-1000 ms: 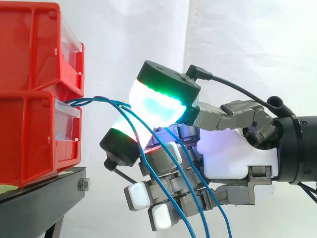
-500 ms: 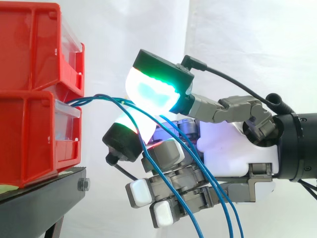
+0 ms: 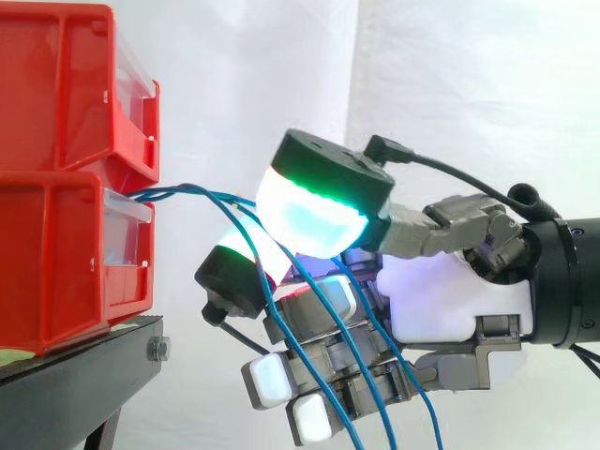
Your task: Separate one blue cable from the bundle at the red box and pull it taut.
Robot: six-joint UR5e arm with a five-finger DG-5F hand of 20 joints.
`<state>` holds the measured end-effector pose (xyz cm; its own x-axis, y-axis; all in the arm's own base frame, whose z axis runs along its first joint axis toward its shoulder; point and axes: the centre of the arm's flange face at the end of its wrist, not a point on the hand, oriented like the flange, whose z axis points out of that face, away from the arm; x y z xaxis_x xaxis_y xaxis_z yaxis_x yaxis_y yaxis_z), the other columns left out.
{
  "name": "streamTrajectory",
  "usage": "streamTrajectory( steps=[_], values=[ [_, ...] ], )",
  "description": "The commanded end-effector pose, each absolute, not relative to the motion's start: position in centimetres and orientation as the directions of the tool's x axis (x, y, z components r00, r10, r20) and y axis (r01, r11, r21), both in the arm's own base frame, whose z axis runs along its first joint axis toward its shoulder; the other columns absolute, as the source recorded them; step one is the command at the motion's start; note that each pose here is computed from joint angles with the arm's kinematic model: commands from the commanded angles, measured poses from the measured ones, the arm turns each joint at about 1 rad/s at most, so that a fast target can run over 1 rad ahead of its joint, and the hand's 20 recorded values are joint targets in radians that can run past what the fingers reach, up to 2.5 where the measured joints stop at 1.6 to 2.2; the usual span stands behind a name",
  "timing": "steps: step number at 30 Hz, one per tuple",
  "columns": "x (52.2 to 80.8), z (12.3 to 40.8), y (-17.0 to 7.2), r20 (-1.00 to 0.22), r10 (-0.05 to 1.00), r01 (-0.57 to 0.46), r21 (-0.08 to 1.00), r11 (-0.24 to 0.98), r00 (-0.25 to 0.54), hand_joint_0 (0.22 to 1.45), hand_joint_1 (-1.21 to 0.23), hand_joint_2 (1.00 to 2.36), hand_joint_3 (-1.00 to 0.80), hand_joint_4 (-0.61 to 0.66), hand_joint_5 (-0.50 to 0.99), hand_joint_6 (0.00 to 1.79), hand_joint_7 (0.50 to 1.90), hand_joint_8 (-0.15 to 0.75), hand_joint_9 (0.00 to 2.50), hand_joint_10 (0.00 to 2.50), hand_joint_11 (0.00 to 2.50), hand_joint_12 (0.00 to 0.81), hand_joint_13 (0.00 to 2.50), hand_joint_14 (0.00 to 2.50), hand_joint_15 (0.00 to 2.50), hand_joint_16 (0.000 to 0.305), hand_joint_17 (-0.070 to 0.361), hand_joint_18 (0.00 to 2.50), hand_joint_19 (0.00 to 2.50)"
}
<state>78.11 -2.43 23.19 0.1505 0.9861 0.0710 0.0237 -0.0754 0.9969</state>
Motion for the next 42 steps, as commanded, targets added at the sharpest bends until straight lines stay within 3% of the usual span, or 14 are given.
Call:
streamTrajectory(
  steps=[1,6,9,12,14,20,24,34,39,42],
  values=[
    [78.13,23.28,-2.43,0.071,0.986,0.022,0.997,-0.075,0.15,0.67,-1.06,1.0,-0.5,0.16,-0.24,0.92,1.28,0.323,1.0,0.02,1.55,0.414,0.92,0.03,0.65,0.054,0.121,0.81,0.65],
    [78.1,23.21,-2.43,0.071,0.986,0.024,0.997,-0.075,0.151,0.6,-1.05,1.0,-0.5,0.16,-0.23,0.92,1.26,0.328,1.02,0.02,1.58,0.418,0.93,0.03,0.66,0.055,0.123,0.81,0.67],
    [78.13,23.28,-2.43,0.071,0.986,0.022,0.997,-0.075,0.15,0.51,-0.93,1.0,-0.5,0.14,-0.2,0.9,1.23,0.35,1.12,0.02,1.53,0.434,0.97,0.02,0.66,0.058,0.129,0.85,0.69],
    [78.13,23.28,-2.43,0.071,0.986,0.022,0.997,-0.075,0.15,0.52,-0.79,1.0,-0.5,0.13,-0.17,0.88,1.21,0.348,1.17,0.03,1.47,0.439,1.0,0.03,0.66,0.056,0.127,0.87,0.71],
    [78.13,23.28,-2.43,0.071,0.986,0.022,0.997,-0.075,0.15,0.59,-0.71,1.0,-0.5,0.1,-0.16,0.86,1.23,0.33,1.18,0.03,1.44,0.421,0.99,0.03,0.67,0.052,0.118,0.84,0.74],
    [78.17,23.35,-2.42,0.072,0.986,0.021,0.997,-0.076,0.15,0.73,-0.86,1.01,-0.41,-0.01,-0.17,0.87,1.32,0.32,1.17,0.03,1.43,0.415,0.99,0.03,0.67,0.052,0.116,0.85,0.73],
    [78.17,23.35,-2.42,0.072,0.986,0.021,0.997,-0.076,0.15,0.81,-0.95,1.0,-0.5,0.04,-0.19,0.89,1.28,0.314,1.14,0.03,1.45,0.406,0.99,0.03,0.67,0.052,0.116,0.83,0.7],
    [78.15,23.34,-2.42,0.071,0.986,0.022,0.997,-0.075,0.15,0.58,-1.11,1.0,-0.5,0.09,-0.19,0.91,1.29,0.323,1.13,0.02,1.55,0.41,0.98,0.03,0.68,0.054,0.121,0.83,0.67],
    [78.14,23.32,-2.43,0.071,0.986,0.024,0.997,-0.075,0.151,0.47,-1.06,1.0,-0.5,0.04,-0.19,0.92,1.13,0.351,1.14,0.02,1.54,0.437,0.99,0.02,0.68,0.06,0.135,0.87,0.67],
    [78.15,23.21,-2.41,0.07,0.986,0.025,0.997,-0.075,0.149,0.47,-0.93,1.0,-0.5,0.02,-0.17,0.9,1.15,0.361,1.22,0.02,1.51,0.444,1.04,0.03,0.67,0.06,0.135,0.89,0.68]
  ],
)
